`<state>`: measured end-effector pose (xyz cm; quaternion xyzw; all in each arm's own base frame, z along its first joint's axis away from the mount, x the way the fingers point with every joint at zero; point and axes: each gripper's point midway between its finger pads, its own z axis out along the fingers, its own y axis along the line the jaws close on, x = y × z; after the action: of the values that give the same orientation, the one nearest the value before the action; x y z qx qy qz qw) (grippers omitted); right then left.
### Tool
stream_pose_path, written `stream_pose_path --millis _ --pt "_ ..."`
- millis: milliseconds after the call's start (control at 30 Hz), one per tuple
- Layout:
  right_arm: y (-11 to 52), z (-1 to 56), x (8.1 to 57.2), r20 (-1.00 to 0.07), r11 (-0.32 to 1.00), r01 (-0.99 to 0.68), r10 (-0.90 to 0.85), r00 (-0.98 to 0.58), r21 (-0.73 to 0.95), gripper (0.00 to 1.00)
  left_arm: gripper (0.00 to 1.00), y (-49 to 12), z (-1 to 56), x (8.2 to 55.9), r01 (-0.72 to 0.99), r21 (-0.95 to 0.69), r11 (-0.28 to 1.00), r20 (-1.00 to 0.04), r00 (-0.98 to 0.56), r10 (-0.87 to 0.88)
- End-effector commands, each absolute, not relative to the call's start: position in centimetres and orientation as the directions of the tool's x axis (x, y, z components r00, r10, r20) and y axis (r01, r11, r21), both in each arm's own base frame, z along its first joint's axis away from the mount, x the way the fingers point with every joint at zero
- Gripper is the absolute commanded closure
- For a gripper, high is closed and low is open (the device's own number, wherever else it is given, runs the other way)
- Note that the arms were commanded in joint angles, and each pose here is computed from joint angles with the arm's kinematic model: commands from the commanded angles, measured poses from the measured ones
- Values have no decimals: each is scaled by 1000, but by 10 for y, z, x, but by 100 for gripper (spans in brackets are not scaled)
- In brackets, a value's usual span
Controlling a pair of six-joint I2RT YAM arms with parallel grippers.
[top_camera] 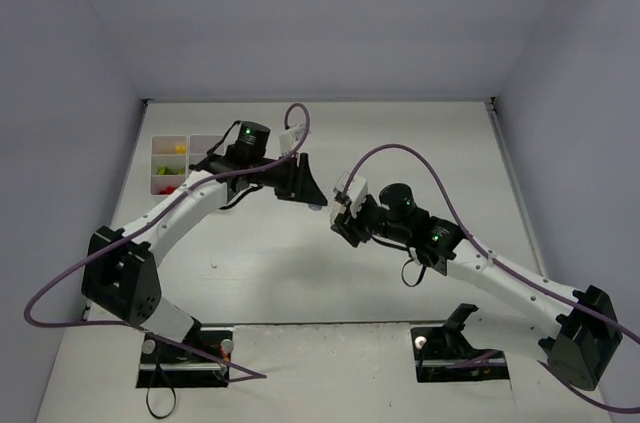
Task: Sort the legos into containers by color
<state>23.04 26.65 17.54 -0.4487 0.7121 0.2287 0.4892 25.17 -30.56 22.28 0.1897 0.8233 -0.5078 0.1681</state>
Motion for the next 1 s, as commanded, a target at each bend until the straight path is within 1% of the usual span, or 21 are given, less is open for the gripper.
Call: stream_pose_path --millis 0,167,300,333,467,633,733,967 --pt "261 183 235 -912 524 -841 -397 -100 -136 93 85 -283 266 261 572 -736 362 -579 -809 103" --pt "259 178 235 -908 527 -839 -406 -106 -138 93 86 -249 272 276 551 -722 418 -591 -805 39" --pt "257 179 235 -906 533 -835 -408 -111 -138 93 85 -213 274 299 495 -691 527 -609 -791 -57" --pt "256 179 235 -906 537 -832 -408 -112 -139 93 85 -212 274 301 490 -686 538 -612 -789 -62" --pt "253 180 235 -905 548 -825 -410 -117 -141 93 85 -175 273 327 388 -656 647 -621 -765 -170" --pt "251 182 238 -907 571 -810 -399 -132 -134 93 85 -137 266 351 235 -560 794 -659 -707 -256" --pt "251 184 238 -910 578 -806 -391 -136 -128 93 85 -118 264 360 155 -521 840 -676 -676 -294" --pt "249 182 241 -907 597 -793 -393 -152 -126 93 85 -92 267 378 31 -491 870 -704 -602 -376"
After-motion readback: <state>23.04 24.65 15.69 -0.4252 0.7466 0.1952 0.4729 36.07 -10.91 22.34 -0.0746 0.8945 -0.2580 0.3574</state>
